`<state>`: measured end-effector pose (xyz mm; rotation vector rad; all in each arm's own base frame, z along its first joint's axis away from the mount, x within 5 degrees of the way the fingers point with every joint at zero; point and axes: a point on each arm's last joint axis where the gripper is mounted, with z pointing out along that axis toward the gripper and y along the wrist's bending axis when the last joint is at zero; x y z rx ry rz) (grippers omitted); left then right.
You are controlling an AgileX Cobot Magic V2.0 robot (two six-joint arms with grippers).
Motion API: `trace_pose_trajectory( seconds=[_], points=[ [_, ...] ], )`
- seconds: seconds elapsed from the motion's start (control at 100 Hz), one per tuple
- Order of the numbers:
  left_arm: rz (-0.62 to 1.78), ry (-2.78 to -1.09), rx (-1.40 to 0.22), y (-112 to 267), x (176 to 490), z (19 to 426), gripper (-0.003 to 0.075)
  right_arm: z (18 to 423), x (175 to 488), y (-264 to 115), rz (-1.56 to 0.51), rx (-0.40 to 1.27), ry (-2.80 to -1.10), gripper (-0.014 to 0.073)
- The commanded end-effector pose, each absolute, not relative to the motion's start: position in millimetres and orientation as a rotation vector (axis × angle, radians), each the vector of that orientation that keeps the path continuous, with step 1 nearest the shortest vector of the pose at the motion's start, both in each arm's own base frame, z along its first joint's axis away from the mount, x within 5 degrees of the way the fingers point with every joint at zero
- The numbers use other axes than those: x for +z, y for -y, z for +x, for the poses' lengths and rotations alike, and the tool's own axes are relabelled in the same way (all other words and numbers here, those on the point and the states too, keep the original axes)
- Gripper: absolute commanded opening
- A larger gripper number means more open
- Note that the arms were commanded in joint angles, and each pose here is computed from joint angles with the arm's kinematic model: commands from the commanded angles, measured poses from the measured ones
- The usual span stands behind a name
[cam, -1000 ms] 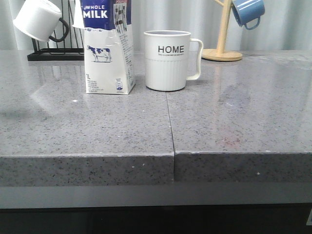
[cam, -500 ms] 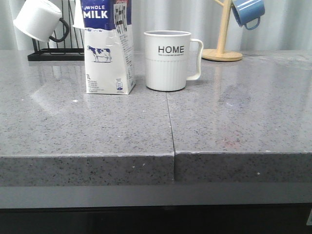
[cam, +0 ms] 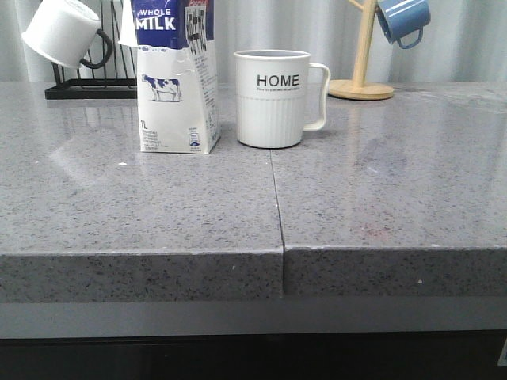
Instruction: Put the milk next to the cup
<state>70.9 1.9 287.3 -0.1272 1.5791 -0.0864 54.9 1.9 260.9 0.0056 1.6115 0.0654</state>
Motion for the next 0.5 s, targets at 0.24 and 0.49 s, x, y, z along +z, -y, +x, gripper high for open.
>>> trace_pose_trajectory(
  seconds=[0.24, 0.49],
  points=[
    [-0.127, -1.52, -0.098, -1.6, 299.0, 67.7, -0.002, 54.0, 277.1, -2.0, -0.007, 0.057, -1.512, -0.0122],
    [-0.128, -1.528, -0.098, -1.6, 298.2, 67.7, -0.002, 54.0, 277.1, -2.0, -0.007, 0.057, -1.512, -0.0122]
  ],
)
